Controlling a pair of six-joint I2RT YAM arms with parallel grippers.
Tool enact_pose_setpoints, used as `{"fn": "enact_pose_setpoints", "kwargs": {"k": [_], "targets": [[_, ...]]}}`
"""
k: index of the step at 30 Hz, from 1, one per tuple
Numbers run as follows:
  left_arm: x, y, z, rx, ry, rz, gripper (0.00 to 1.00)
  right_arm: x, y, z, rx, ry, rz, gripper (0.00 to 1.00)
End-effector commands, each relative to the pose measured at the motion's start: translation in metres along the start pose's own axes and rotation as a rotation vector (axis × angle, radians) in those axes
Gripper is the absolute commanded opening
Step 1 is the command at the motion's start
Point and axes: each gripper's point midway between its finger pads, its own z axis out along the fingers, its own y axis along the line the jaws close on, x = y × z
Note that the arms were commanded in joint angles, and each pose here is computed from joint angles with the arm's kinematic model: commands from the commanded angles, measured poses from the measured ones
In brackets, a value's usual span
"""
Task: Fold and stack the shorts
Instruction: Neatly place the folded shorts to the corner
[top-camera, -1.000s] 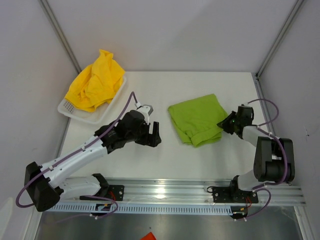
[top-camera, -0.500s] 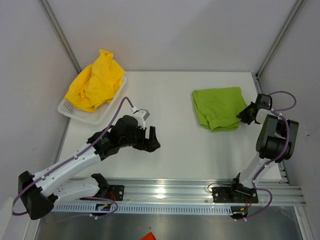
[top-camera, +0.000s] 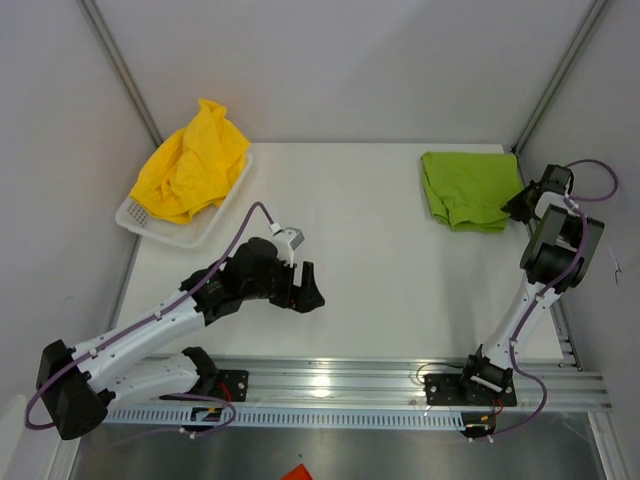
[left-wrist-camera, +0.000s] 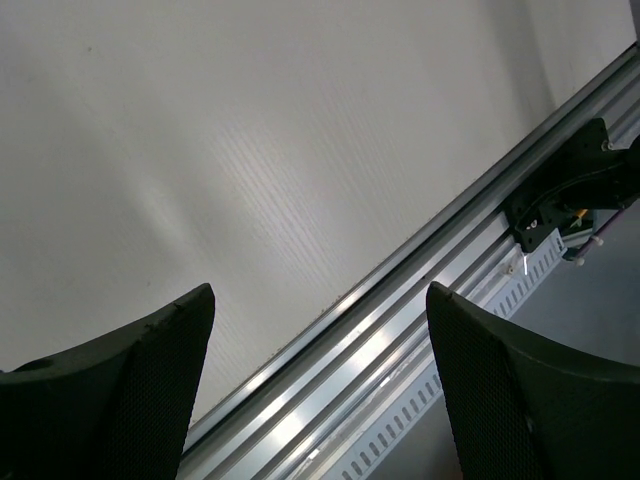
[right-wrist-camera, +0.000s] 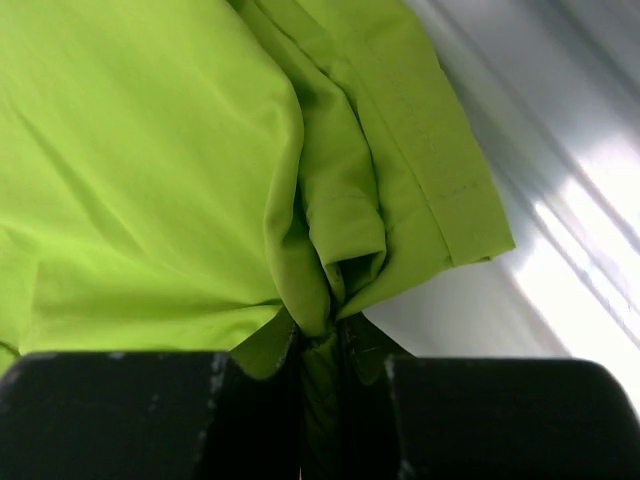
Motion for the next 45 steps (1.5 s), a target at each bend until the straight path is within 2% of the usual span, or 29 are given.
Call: {"fn": "enact_pose_setpoints", "kwargs": {"k": [1,9,21,22,24,25,28,31,33,34,38,41,45], "targets": [[-0.004,-0.015,-0.001,0.089,-0.025,-0.024,0.87,-0.027,0.003,0.021,-0.021,-0.018,-0.082,0.01],[-0.001,-0.009,0.004,0.068,-0.016,-0.011,0.88,-0.061,0.003,0.042,-0.003,-0.046,-0.138,0.01],[-0.002,-0.010,0.012,0.069,0.004,-0.023,0.87,-0.095,0.014,0.058,-0.044,-0.115,-0.111,0.06],[-0.004,-0.011,0.011,0.068,0.003,-0.023,0.87,-0.097,0.016,0.058,-0.046,-0.117,-0.109,0.09],[-0.003,-0.010,0.012,0.062,0.008,-0.029,0.87,-0.100,0.018,0.059,-0.052,-0.128,-0.101,0.48],[-0.005,-0.010,0.012,0.059,0.003,-0.028,0.87,-0.103,0.021,0.058,-0.058,-0.136,-0.096,0.61],[-0.007,-0.011,0.011,0.056,0.000,-0.036,0.87,-0.113,0.029,0.049,-0.064,-0.167,-0.096,0.79],[-0.008,-0.011,0.009,0.050,-0.005,-0.048,0.88,-0.124,0.034,0.034,-0.051,-0.197,-0.097,0.91],[-0.010,-0.010,0.007,0.040,-0.014,-0.062,0.88,-0.129,0.029,0.025,-0.022,-0.214,-0.086,0.93],[-0.013,-0.003,0.006,-0.005,-0.034,-0.077,0.99,-0.129,0.028,0.015,-0.010,-0.217,-0.080,0.99],[-0.031,0.009,-0.011,-0.100,-0.124,-0.084,0.99,-0.125,0.012,-0.015,0.092,-0.273,-0.043,1.00],[-0.047,0.003,-0.020,-0.094,-0.170,-0.084,0.99,-0.120,-0.001,-0.048,0.160,-0.315,0.021,0.99],[-0.061,0.006,-0.021,-0.131,-0.187,-0.107,0.99,-0.105,0.010,-0.079,0.089,-0.313,0.119,0.99]]}}
